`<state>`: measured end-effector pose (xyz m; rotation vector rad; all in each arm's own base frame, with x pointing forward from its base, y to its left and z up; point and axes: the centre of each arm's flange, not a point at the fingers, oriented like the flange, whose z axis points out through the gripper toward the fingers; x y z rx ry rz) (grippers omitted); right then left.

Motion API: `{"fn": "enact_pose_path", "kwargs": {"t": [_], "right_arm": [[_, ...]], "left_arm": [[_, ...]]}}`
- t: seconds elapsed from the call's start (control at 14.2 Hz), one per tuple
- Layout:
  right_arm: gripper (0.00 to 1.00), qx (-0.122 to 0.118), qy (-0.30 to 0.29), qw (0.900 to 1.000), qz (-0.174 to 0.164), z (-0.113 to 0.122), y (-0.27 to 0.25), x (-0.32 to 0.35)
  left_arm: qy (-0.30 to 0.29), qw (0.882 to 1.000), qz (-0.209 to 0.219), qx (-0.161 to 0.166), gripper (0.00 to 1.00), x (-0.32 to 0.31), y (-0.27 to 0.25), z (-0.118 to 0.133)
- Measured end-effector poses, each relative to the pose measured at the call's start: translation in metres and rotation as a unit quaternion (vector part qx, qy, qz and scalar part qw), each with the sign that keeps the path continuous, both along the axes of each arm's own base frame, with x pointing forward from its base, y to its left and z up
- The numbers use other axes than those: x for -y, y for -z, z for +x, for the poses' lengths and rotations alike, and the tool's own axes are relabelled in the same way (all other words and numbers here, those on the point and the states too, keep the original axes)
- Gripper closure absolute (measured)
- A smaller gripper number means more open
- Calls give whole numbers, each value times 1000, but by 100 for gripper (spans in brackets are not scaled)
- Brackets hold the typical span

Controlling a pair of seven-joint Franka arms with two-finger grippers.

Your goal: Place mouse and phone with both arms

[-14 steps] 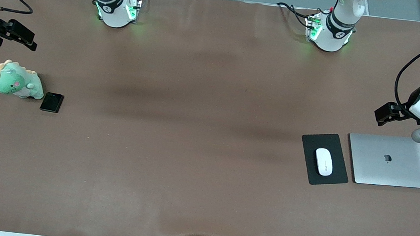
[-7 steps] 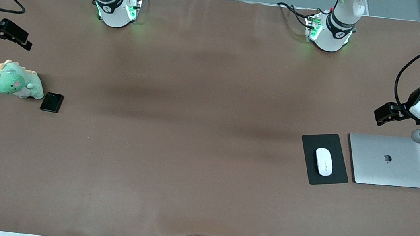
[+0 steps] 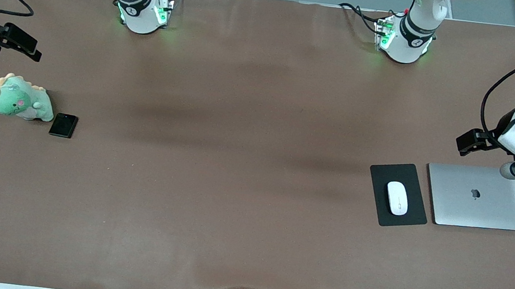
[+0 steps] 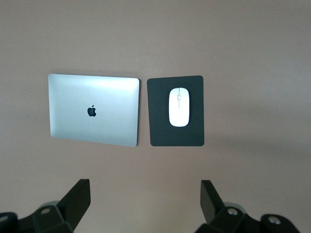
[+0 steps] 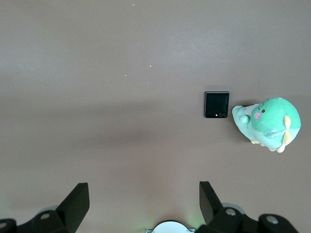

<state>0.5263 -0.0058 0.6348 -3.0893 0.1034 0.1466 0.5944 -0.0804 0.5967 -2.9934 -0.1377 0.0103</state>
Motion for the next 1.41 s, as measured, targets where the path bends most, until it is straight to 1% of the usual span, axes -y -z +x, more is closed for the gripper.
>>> {"fn": "enact_pose_path", "kwargs": {"t": [0.99,1.2,1.41], "right_arm": [[0,1,0,1000,0,0,0,0],[0,1,0,1000,0,0,0,0],[0,1,0,1000,0,0,0,0]], "left_arm": [[4,1000,-1,5,0,5,-5,-2],[5,1000,-2,11,0,6,-11,-2],[4,1000,-19,19,0,9,-22,-5]]}}
